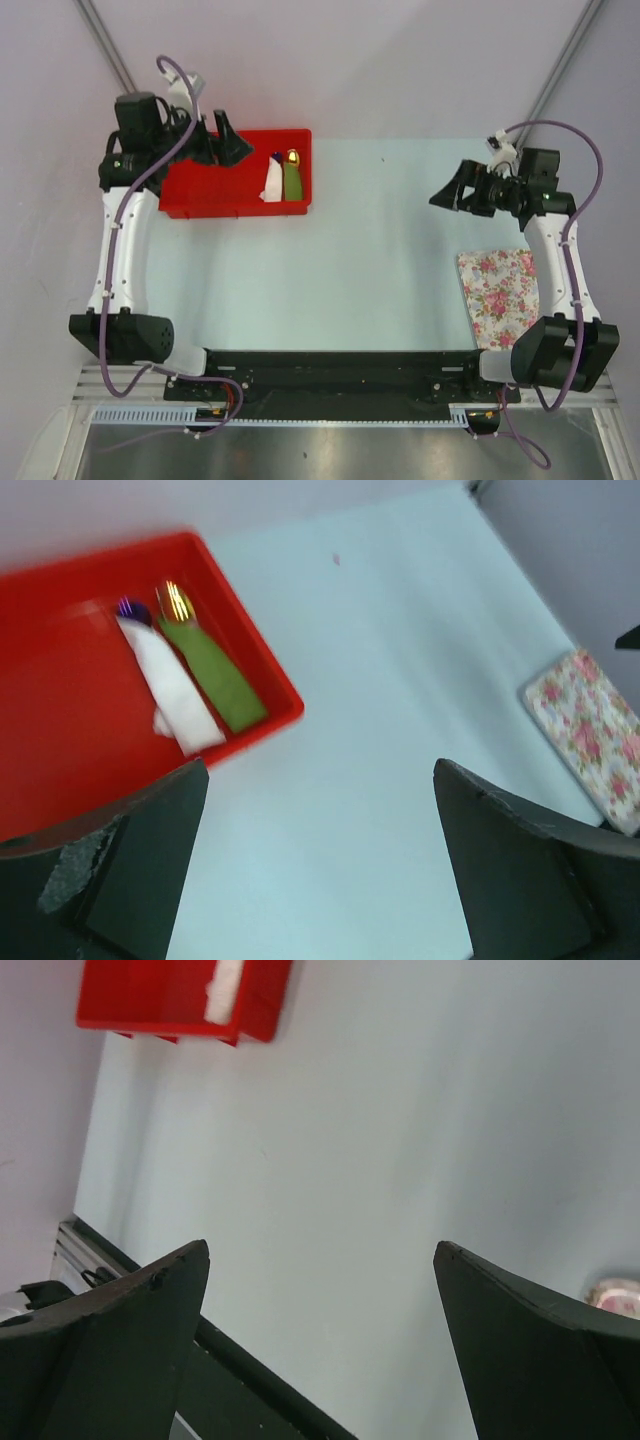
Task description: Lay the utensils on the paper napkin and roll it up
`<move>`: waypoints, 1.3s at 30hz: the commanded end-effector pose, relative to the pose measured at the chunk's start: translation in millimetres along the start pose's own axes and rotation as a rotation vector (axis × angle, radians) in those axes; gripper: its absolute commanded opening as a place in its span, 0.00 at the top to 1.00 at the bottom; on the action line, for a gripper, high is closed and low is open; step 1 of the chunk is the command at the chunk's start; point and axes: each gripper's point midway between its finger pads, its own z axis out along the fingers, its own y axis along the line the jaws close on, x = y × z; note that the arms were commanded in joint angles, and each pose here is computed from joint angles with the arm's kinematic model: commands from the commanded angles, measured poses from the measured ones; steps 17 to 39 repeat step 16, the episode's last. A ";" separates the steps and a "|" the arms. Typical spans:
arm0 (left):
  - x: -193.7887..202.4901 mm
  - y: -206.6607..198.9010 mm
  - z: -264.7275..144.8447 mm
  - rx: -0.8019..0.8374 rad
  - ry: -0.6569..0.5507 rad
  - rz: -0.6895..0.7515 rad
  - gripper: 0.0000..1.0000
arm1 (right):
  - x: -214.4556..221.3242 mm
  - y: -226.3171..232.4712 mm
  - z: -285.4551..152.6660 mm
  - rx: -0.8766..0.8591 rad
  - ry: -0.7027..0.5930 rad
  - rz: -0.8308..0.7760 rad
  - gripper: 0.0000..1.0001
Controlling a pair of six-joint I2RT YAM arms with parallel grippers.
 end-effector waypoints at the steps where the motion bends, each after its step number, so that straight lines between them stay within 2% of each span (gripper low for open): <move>1: 72.8 -2.2 -3.0 0.022 0.137 -0.070 0.00 | 46.2 -24.9 -16.4 0.114 0.088 0.007 0.00; 3: 83.6 -5.7 -16.6 -0.008 0.119 -0.046 0.00 | 64.3 -32.3 -17.9 0.147 0.117 0.020 0.00; 4: 106.6 2.3 -15.1 -0.042 0.155 -0.063 0.00 | 69.4 -32.9 -21.0 0.156 0.116 -0.001 0.00; 6: 119.7 1.8 -25.9 -0.077 0.156 -0.059 0.00 | 85.7 -37.5 -21.8 0.169 0.137 0.007 0.00; 7: 140.5 9.4 -26.1 -0.111 0.189 -0.076 0.00 | 87.1 -38.5 -21.7 0.171 0.129 -0.003 0.00; 11: 170.7 15.4 -35.3 -0.170 0.209 -0.081 0.00 | 92.3 -36.2 -28.5 0.189 0.108 -0.035 0.00; 39: 169.8 14.1 -41.2 -0.185 0.182 -0.065 0.00 | 94.5 -28.4 -24.3 0.156 0.118 -0.035 0.00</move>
